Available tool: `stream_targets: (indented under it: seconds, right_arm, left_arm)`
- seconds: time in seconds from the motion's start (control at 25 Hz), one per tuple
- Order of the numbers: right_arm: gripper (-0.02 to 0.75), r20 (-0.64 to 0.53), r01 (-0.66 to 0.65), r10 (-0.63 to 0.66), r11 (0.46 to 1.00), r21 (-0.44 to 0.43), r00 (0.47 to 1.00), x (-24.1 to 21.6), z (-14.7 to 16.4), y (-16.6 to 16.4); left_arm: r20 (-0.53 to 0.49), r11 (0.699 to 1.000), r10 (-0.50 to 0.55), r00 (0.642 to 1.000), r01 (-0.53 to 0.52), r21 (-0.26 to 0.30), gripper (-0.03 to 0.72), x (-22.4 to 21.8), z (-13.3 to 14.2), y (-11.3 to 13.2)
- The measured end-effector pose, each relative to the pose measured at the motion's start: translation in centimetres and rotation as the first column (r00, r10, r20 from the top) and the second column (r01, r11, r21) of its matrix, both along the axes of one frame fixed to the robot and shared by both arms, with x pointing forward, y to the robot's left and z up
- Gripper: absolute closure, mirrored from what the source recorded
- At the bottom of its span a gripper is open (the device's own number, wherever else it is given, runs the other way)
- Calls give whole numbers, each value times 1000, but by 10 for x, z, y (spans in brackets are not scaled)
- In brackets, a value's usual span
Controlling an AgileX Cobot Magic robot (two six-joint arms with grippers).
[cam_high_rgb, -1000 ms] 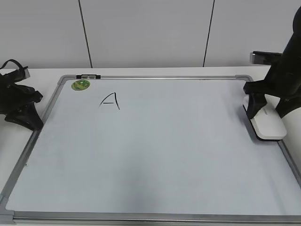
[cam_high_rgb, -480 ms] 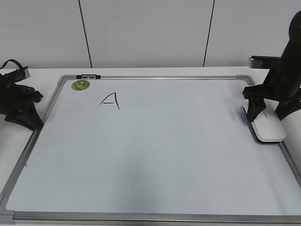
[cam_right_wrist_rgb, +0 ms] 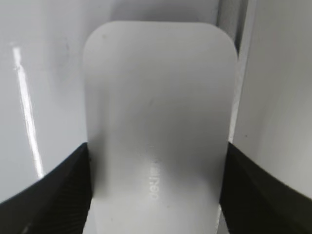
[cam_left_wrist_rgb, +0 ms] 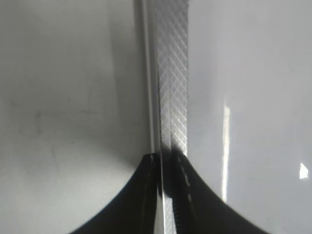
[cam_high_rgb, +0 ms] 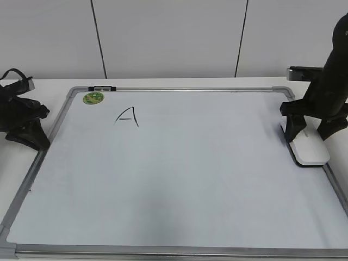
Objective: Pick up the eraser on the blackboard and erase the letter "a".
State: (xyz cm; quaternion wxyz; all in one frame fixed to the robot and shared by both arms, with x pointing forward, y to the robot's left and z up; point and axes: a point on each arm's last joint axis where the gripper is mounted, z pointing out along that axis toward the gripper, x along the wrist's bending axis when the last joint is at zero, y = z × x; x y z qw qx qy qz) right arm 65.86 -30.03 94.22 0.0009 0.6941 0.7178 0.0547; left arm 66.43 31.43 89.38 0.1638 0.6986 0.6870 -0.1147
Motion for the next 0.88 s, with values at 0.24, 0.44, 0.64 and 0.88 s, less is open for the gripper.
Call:
stream_targets:
  seconds: [0.24,0.44,0.64,0.88]
  right_arm:
    - [208,-17,2,-2,1000,4,1000,0,-7,0]
    - [180,-17,3,-3,1000,5,1000,0,-7,0]
    - [130,-12,6,-6,1000,9,1000,1,-6,1]
    - [130,2,-6,6,1000,-1,1000,10,16,0]
  left_arm:
    - [0,1000,0,1000,0,0,630,0,0,0]
    - [0,1000,0,1000,0,0,630,0,0,0]
    - [0,1000,0,1000,0,0,629,0,0,0]
    - [0,1000,0,1000,0,0,627,0,0,0]
